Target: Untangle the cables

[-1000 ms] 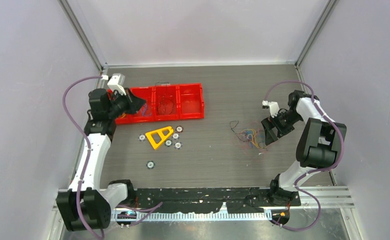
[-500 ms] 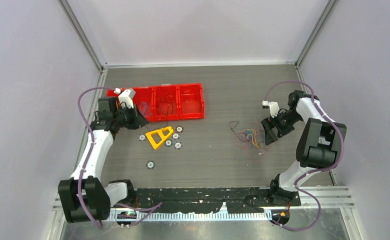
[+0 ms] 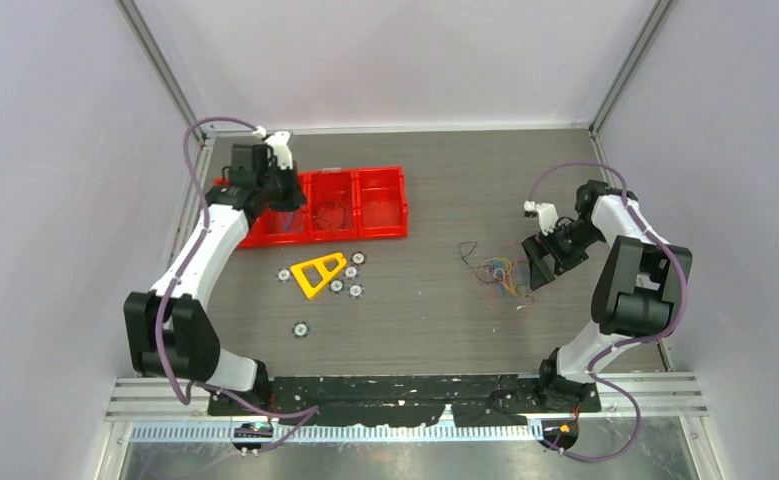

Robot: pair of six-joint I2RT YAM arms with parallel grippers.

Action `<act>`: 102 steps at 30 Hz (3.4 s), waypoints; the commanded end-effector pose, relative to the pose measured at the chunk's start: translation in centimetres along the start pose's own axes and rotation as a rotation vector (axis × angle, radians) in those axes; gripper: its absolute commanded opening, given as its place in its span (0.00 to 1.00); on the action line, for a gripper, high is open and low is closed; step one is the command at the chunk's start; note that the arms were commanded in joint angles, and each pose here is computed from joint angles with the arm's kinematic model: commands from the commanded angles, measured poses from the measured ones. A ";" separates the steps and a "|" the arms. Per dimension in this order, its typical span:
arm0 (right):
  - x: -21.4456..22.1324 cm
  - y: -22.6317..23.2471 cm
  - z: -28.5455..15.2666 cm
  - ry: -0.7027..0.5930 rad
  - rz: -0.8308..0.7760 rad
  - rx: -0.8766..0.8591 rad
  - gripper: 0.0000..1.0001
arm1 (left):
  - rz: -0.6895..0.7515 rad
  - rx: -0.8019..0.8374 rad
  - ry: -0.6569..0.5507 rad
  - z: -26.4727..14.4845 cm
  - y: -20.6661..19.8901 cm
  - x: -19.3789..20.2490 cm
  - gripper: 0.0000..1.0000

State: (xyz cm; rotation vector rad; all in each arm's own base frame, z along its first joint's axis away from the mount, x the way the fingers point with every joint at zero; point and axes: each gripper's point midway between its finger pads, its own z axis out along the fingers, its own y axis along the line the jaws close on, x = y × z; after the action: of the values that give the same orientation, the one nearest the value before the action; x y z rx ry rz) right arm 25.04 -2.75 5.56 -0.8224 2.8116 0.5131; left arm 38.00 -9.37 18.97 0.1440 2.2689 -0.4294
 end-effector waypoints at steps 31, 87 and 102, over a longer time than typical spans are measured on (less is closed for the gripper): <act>0.2 0.3 0.2 0.012 -0.009 -0.021 0.95 | 0.446 -0.318 -0.013 10.6 -0.1 -4.7 0.56; -1.8 2.0 -2.9 -0.054 -0.004 -0.048 0.95 | 0.078 0.160 0.200 16.7 2.7 -7.1 0.38; -2.2 1.9 -3.0 -0.059 0.007 -0.053 0.95 | 0.101 0.131 0.200 15.2 3.0 -6.3 0.01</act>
State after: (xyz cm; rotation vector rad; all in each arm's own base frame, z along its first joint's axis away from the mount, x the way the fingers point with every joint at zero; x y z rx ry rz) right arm 24.96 -1.41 8.47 -0.7980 2.7763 0.6156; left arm 53.74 -11.93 10.77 0.3665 2.4873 -0.5547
